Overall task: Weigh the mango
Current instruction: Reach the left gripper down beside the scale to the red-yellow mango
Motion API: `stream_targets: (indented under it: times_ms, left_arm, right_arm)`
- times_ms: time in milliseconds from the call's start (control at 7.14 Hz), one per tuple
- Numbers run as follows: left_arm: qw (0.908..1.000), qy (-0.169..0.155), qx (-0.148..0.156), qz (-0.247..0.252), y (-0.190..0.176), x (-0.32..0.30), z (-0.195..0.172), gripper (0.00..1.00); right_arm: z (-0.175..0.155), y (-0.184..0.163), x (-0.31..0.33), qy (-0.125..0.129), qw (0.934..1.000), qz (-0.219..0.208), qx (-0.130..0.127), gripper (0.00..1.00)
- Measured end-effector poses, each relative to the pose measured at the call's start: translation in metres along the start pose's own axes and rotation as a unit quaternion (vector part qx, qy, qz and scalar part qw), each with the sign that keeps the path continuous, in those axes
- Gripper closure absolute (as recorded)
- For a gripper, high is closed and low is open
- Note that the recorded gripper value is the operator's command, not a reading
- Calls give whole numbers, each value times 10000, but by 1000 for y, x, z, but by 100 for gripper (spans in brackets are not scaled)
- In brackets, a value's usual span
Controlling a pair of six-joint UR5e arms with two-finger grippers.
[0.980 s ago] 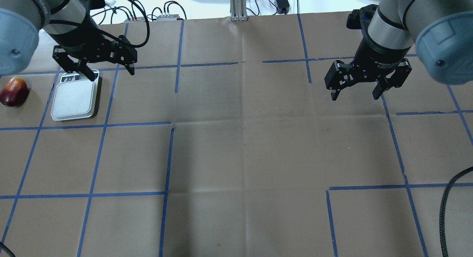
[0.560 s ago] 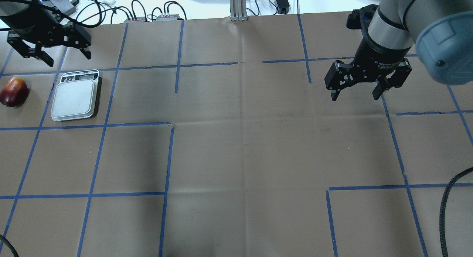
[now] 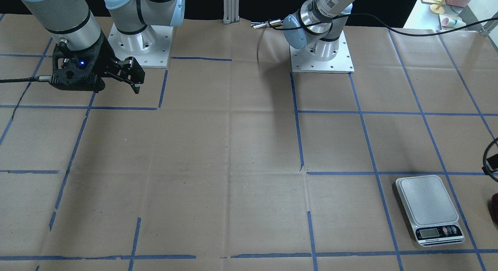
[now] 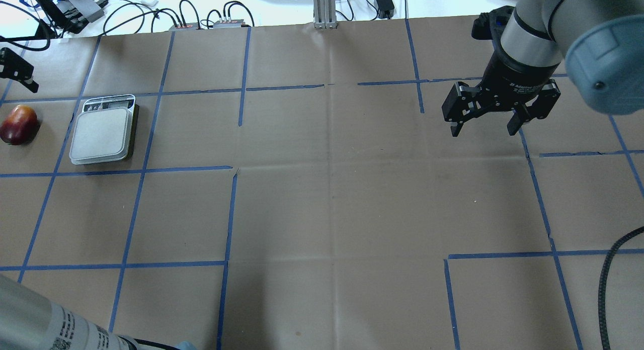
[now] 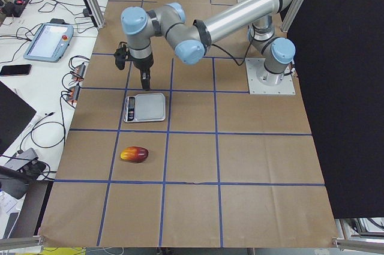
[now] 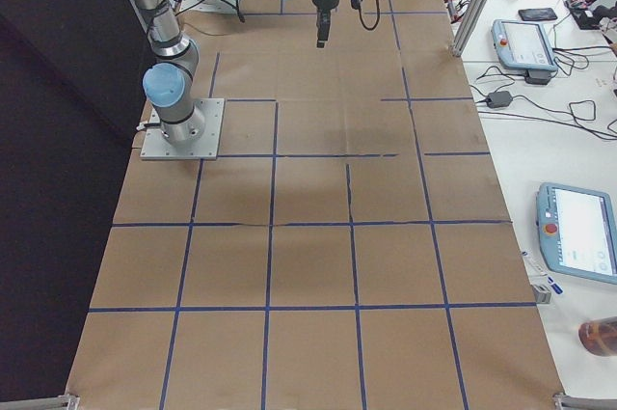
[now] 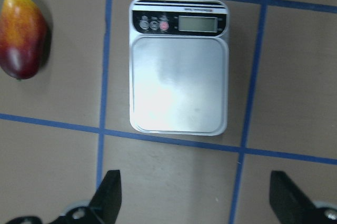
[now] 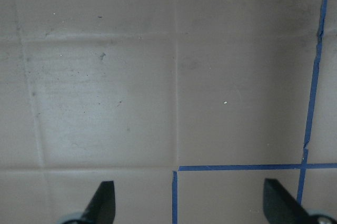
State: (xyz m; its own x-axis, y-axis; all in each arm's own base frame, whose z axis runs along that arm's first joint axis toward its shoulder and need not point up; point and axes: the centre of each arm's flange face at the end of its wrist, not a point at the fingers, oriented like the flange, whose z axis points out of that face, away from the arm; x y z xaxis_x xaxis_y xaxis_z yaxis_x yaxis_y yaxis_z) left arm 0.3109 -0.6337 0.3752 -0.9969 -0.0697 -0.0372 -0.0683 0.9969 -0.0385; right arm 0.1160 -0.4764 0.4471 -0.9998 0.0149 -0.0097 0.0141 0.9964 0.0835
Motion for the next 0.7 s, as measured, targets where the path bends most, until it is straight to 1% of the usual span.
stream_targets:
  times_ms: [140,280,700]
  left_arm:
    - [9998,-90,104,139,-6,-42,33,0]
    - [9993,-186,207,255,-11,-69,63,0]
    - [9974,-338,356,522,-42,-108,125,0]
  right_arm:
    - [0,0,0,0,10000,0,0,0]
    - [0,0,0,0,10000,0,0,0]
    - [0,0,0,0,10000,0,0,0]
